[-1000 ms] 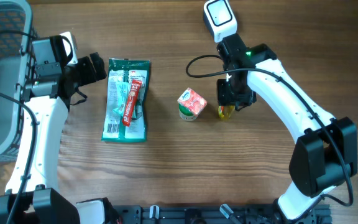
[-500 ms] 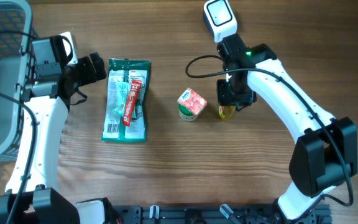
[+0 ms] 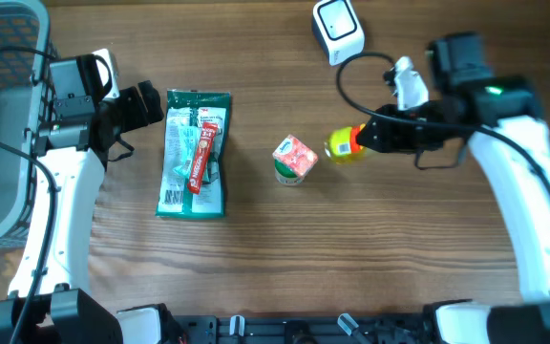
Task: Scan the item barcode
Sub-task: 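Tilt the yellow bottle sideways over the Kleenex pack with the right gripper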
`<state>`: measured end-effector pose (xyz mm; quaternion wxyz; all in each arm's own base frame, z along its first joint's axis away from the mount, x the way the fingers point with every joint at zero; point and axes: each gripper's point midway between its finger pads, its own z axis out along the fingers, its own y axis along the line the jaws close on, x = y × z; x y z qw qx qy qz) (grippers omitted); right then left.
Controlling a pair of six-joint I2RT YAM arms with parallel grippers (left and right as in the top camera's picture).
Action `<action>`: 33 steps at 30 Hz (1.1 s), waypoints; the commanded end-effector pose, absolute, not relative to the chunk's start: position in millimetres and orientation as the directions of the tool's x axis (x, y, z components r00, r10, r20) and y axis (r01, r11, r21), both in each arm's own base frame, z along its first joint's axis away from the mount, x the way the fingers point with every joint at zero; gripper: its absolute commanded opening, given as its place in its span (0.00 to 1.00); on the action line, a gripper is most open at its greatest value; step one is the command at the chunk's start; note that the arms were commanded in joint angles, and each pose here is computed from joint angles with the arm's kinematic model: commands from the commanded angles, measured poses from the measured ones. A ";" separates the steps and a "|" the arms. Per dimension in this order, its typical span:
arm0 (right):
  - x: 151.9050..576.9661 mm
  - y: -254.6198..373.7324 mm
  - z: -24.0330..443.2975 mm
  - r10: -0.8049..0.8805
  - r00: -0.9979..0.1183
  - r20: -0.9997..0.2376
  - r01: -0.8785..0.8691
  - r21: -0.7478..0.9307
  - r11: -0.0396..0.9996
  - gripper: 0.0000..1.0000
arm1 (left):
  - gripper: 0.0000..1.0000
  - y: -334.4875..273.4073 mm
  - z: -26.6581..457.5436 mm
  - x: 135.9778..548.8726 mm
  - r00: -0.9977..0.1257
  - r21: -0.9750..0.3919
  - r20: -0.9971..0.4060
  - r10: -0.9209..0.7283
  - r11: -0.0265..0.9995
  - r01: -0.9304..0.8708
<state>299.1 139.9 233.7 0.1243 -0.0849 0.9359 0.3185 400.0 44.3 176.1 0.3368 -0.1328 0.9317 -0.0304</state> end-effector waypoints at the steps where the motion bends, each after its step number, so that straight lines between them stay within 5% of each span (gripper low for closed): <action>1: 266.3 184.3 314.0 -0.136 -0.884 -0.446 -0.463 0.805 0.371 0.17 | 1.00 44.8 188.2 402.3 -0.722 -0.143 -0.646 -0.250 0.968 -0.207; 4: 261.9 187.1 317.7 -0.133 -0.893 -0.429 -0.448 0.829 0.333 0.05 | 1.00 44.8 188.2 402.3 -0.722 -0.143 -0.646 -0.250 0.968 -0.207; 33: 255.0 186.2 314.6 -0.135 -0.915 -0.381 -0.404 0.850 0.339 0.04 | 1.00 44.7 188.2 402.3 -0.722 -0.143 -0.645 -0.250 0.968 -0.207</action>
